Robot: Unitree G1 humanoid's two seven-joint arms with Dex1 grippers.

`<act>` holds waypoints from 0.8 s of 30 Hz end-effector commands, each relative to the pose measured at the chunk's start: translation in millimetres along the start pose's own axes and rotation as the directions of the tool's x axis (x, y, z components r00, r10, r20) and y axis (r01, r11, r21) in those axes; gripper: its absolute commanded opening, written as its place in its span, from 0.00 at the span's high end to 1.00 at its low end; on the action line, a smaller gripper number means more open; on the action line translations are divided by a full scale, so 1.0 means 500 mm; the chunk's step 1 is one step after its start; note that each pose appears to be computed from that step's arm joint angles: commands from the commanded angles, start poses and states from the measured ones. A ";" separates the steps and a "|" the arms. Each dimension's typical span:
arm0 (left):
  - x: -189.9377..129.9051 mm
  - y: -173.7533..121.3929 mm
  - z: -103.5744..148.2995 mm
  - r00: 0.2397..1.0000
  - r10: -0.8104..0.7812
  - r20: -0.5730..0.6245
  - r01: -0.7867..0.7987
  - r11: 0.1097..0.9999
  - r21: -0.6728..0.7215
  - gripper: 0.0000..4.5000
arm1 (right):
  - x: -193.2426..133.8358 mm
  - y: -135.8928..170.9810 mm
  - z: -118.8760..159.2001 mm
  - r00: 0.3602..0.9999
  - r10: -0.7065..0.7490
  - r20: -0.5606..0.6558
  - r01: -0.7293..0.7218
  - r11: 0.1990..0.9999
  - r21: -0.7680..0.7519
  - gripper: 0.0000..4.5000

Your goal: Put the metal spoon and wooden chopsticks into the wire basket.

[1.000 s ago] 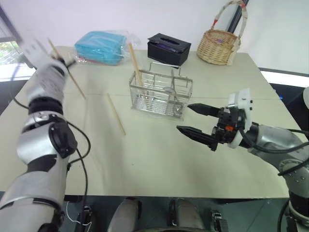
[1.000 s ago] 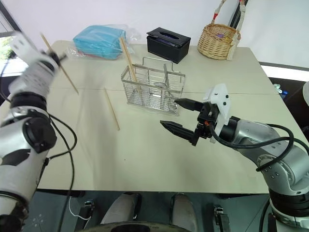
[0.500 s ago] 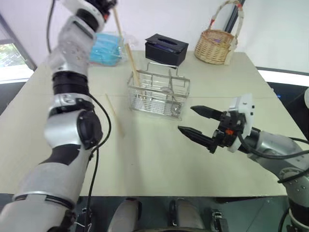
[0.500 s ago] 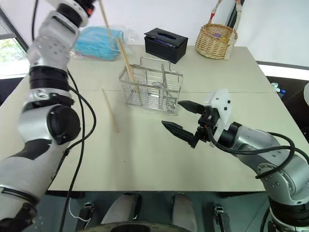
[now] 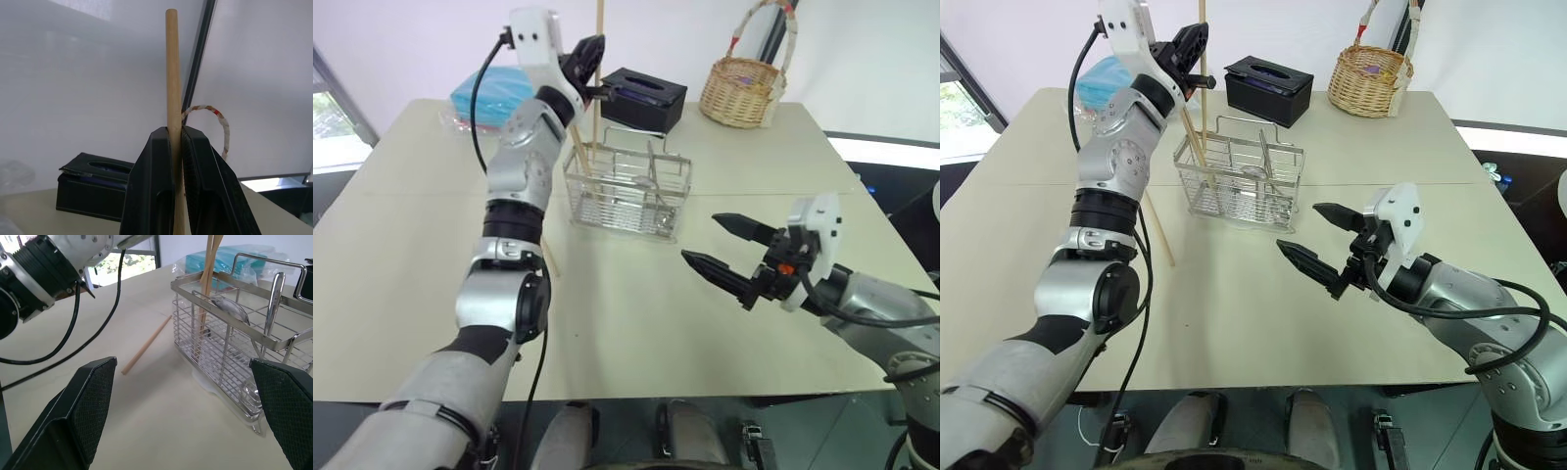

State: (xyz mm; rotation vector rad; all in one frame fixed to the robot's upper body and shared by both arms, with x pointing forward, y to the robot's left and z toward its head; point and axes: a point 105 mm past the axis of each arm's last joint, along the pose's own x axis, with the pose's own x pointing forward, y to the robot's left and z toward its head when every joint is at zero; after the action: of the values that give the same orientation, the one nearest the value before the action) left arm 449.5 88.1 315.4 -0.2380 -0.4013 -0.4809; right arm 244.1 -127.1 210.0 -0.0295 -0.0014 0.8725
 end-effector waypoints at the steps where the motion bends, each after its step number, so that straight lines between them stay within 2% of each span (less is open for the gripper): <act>1: -0.001 -0.010 0.034 0.998 -0.006 0.064 0.005 1.000 0.019 0.91 | -0.004 0.005 0.030 0.999 0.006 0.053 -0.004 0.999 -0.044 0.00; 4: -0.006 -0.011 0.034 0.997 -0.012 0.072 0.012 1.000 -0.005 0.63 | -0.002 0.002 0.032 0.999 0.005 0.053 -0.003 0.999 -0.042 0.00; 9: -0.013 -0.007 0.035 0.998 0.002 0.070 0.000 1.000 -0.029 0.06 | 0.002 0.001 0.032 0.999 0.012 0.049 -0.010 0.999 -0.040 0.00; 10: -0.015 -0.004 0.036 0.997 0.008 0.071 -0.005 0.999 -0.033 0.01 | 0.003 0.000 0.032 0.999 0.013 0.048 -0.011 0.999 -0.040 0.00; 14: -0.020 0.006 0.052 0.997 0.025 0.076 -0.023 0.999 -0.035 0.01 | 0.006 -0.004 0.033 0.999 0.015 0.047 -0.013 0.999 -0.039 0.00; 19: -0.029 0.039 0.115 0.995 0.068 0.076 -0.068 0.998 0.005 0.01 | 0.008 -0.005 0.032 0.999 0.017 0.042 -0.015 0.999 -0.046 0.00; 21: -0.034 0.067 0.138 0.993 0.106 0.042 -0.107 0.994 0.020 0.01 | 0.008 -0.006 0.030 0.999 0.018 0.040 -0.016 0.999 -0.049 0.00; 24: -0.055 0.149 0.145 0.960 0.253 -0.115 -0.254 0.967 0.012 0.01 | 0.006 -0.004 0.026 0.999 0.034 0.026 -0.033 0.998 -0.061 0.00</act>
State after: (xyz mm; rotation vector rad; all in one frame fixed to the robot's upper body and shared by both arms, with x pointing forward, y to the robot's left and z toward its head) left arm 443.5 172.1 346.9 -0.2222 -0.2733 -0.2781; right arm 249.7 -125.8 216.1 -0.0443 -0.0191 0.8950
